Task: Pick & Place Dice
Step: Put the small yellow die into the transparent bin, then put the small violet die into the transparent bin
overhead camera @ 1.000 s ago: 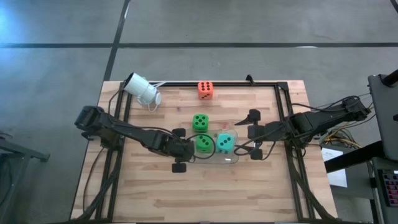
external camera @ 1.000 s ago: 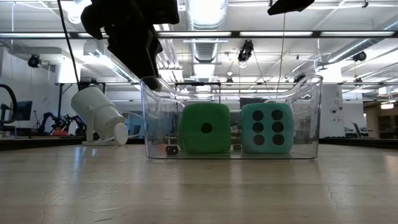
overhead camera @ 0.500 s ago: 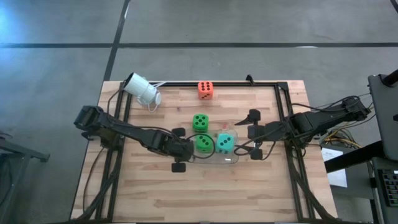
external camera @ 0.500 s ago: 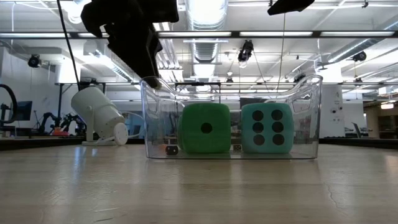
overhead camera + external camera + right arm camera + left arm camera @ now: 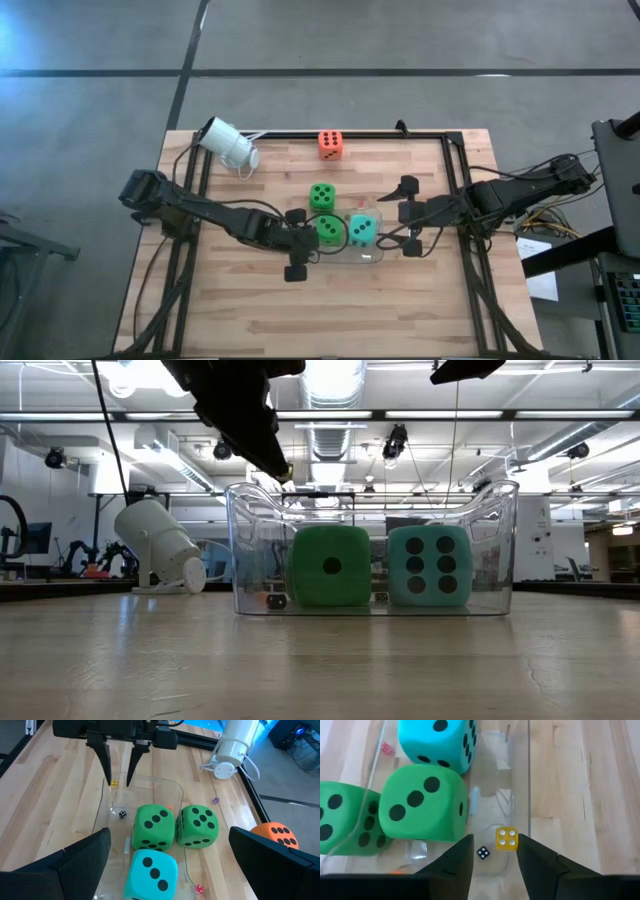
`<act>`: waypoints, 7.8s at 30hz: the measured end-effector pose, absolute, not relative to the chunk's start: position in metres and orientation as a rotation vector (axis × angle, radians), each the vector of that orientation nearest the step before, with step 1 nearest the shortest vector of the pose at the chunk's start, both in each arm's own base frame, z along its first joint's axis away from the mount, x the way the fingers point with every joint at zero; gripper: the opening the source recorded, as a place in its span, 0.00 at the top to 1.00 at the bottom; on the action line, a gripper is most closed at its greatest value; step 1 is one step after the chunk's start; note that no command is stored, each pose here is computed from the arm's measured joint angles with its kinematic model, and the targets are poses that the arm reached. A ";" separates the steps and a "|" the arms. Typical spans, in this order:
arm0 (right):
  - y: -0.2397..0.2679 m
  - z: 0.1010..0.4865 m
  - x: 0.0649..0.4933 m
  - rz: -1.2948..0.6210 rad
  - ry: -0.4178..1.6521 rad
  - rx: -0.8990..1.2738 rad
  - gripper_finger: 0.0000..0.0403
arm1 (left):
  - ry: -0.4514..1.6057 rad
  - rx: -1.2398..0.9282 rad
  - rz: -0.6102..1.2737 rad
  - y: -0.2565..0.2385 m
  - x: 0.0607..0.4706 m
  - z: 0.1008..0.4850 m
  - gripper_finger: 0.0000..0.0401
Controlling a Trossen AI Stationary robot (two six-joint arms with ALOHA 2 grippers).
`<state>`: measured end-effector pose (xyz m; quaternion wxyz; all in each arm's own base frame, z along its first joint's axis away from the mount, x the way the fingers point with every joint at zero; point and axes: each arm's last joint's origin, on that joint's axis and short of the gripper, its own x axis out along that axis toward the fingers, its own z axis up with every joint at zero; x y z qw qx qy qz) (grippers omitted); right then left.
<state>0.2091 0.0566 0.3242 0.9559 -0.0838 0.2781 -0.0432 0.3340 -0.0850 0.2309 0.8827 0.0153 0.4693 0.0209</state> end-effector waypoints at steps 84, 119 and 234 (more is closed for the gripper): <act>0.057 0.324 0.209 -0.082 0.565 -0.191 0.01 | 1.076 0.096 0.024 -0.071 0.342 0.219 0.74; 0.057 0.324 0.209 -0.080 0.565 -0.194 0.01 | 1.030 -0.072 0.520 0.027 0.262 0.265 0.74; 0.057 0.325 0.209 -0.090 0.558 -0.157 0.01 | 1.068 -0.532 0.897 0.165 0.294 0.122 0.86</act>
